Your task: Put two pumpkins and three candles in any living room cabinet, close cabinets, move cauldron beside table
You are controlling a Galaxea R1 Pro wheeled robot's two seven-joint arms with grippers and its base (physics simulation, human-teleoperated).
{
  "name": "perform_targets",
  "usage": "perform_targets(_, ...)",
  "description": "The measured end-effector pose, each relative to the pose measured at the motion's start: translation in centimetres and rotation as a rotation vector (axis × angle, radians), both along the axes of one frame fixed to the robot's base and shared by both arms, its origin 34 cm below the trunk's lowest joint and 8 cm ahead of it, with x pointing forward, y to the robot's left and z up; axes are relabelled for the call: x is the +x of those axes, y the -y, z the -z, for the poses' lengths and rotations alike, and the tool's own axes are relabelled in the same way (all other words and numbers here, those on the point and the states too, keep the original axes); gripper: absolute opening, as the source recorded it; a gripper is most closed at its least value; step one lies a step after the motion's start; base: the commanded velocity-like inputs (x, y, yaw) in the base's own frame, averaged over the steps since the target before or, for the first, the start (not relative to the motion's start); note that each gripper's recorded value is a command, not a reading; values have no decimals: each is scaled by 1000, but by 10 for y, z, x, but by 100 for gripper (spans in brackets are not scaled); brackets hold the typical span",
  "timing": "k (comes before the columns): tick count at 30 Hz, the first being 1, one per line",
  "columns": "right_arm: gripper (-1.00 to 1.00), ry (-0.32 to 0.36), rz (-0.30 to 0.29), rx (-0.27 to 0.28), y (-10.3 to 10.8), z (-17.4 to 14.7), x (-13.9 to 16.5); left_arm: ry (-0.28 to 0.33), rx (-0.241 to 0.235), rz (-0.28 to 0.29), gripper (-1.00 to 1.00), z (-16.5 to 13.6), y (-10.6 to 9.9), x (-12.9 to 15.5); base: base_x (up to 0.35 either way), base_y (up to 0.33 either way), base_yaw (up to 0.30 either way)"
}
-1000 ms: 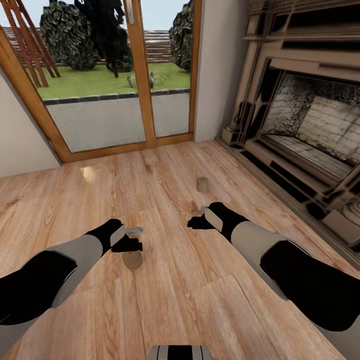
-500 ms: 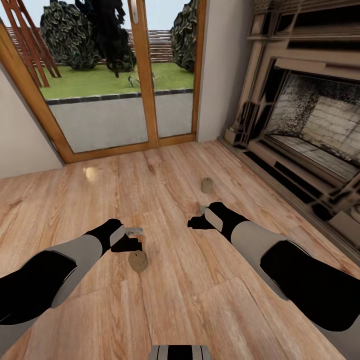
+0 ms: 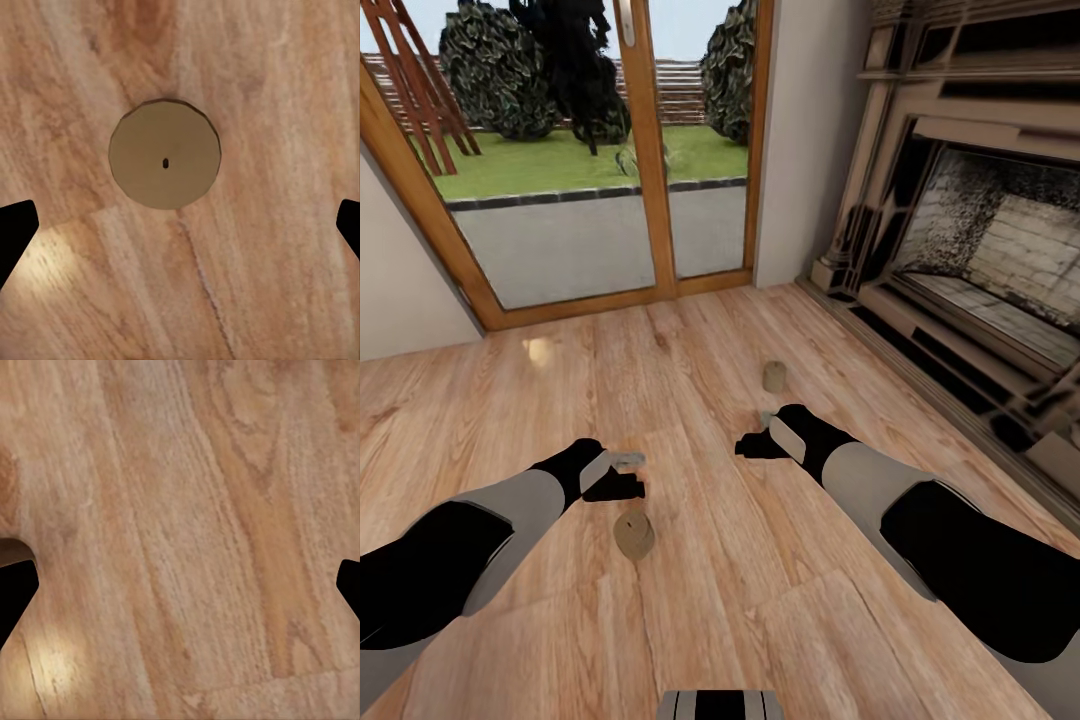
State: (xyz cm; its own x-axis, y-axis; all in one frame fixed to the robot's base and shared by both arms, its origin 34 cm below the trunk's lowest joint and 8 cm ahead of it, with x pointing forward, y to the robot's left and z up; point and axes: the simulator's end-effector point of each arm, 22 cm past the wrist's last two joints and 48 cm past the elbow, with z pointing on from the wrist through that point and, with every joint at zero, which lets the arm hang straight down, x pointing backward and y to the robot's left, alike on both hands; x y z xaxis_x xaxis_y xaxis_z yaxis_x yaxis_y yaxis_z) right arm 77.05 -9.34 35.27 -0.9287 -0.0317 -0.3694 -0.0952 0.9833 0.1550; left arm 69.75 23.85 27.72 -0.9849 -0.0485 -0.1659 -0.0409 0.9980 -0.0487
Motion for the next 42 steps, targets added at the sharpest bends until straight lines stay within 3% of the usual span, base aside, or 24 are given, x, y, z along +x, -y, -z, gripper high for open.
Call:
perform_targets(10, 100, 6, -3, 5, -3, -2, 2, 5, 1, -1, 100, 0, -1, 2, 7, 0, 0)
perform_targets(16, 100, 7, -22, 22, -13, -7, 4, 39, 5, -5, 100, 1, -2, 8, 0, 0, 0)
perform_targets(28, 100, -23, -39, 43, -24, 14, 2, 4, 10, -9, 100, 30, -7, 0, 0, 0, 0)
perform_targets(38, 100, -30, -169, 113, -74, -33, 2, 5, 9, -9, 100, 30, -6, 0, 0, 0, 0)
perform_targets(42, 100, -34, -175, 97, -56, -39, 7, 5, 8, -8, 100, 30, -6, 0, 0, 0, 0)
